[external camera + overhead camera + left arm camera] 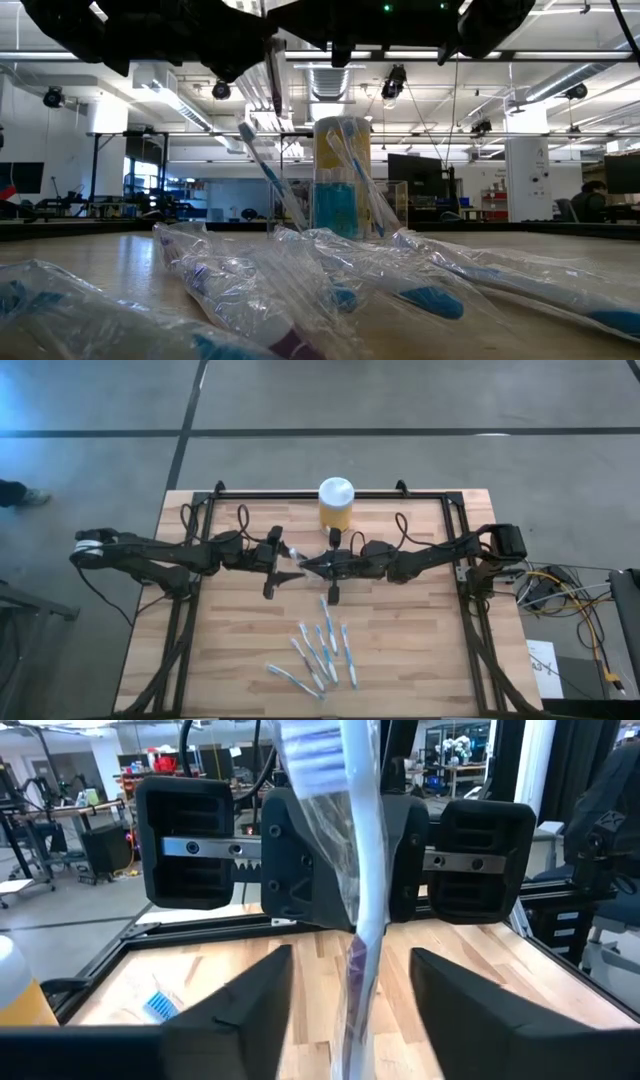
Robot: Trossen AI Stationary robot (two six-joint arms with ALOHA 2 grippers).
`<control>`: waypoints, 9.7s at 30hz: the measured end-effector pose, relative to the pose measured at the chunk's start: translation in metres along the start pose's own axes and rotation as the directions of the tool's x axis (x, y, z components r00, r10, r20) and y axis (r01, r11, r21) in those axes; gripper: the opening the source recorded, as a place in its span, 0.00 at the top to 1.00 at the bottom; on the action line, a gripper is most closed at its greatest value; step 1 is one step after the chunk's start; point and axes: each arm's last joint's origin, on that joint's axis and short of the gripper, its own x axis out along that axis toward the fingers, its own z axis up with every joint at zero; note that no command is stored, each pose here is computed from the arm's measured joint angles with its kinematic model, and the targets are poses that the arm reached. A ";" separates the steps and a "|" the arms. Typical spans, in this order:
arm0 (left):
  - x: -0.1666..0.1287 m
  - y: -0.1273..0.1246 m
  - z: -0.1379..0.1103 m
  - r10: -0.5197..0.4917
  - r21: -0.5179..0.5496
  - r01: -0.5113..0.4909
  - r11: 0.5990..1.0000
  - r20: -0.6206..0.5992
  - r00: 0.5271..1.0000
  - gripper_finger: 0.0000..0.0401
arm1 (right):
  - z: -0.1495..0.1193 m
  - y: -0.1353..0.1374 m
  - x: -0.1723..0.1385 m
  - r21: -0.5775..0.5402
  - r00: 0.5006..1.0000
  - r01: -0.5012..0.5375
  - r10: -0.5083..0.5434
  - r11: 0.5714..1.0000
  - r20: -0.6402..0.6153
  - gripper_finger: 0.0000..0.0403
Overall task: Pick & Place toothbrushing station
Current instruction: Put the violet toothbrush into the transparent organizer, then put the blue toothbrush into the transparent organizer
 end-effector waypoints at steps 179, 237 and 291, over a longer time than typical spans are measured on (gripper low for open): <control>-0.011 0.020 -0.038 0.246 -0.076 -0.246 0.966 -0.010 0.969 0.58 | -0.038 -0.008 -0.261 0.160 0.995 0.016 -0.032 0.987 0.099 0.98; -0.148 -0.025 -0.070 0.031 -0.090 -0.039 0.995 -0.082 0.996 0.99 | -0.022 0.000 -0.217 0.480 0.872 0.288 -0.019 0.829 -0.489 0.98; -0.148 -0.026 -0.070 -0.001 -0.328 -0.036 0.944 -0.114 0.993 0.98 | -0.076 0.163 -0.034 0.194 0.240 0.602 0.057 0.774 -0.969 0.33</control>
